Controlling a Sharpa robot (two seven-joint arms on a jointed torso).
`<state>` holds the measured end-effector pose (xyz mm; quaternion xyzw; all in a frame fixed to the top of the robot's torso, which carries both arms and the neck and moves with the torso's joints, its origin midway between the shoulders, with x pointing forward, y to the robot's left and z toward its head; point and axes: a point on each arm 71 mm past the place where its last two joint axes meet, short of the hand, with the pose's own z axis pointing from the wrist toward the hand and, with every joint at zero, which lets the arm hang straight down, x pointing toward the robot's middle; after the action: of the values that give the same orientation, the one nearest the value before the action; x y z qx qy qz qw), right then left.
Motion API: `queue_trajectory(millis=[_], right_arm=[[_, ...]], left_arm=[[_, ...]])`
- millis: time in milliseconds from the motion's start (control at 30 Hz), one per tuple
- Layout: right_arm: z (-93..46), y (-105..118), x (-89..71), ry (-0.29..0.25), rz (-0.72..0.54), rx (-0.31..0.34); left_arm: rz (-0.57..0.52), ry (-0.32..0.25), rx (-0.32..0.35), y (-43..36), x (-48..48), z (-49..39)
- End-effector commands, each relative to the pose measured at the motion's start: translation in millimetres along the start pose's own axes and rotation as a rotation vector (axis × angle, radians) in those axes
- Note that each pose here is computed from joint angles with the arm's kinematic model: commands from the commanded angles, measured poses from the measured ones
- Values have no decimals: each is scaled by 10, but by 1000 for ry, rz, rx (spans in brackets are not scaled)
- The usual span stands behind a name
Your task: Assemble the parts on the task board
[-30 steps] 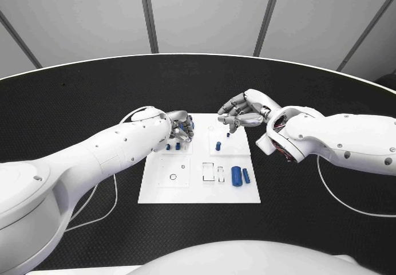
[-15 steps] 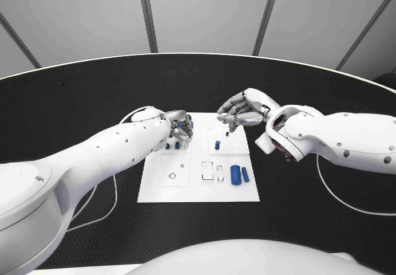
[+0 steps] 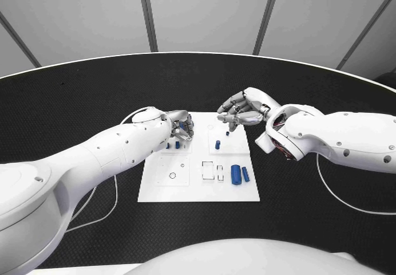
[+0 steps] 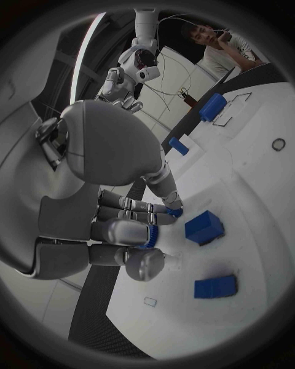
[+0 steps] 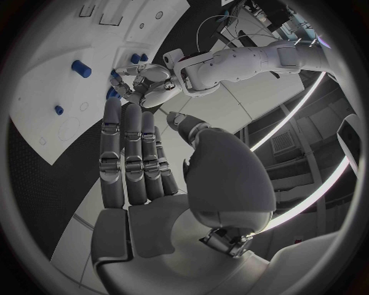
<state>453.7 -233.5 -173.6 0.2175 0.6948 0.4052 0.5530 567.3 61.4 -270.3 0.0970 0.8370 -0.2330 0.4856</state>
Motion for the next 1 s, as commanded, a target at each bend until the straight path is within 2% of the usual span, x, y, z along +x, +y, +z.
queue_trajectory(millis=[33,733,1000], right_arm=[[-2,-2,-3,0,0,0],[-10,-12,-18,-4,-1,2],[-11,-14,-21,-5,-1,2]], left_arm=[[4,-5,6,-5,5,-4],[55,-34,-10,32,17,-16],[62,-42,2,-3,28,-16]])
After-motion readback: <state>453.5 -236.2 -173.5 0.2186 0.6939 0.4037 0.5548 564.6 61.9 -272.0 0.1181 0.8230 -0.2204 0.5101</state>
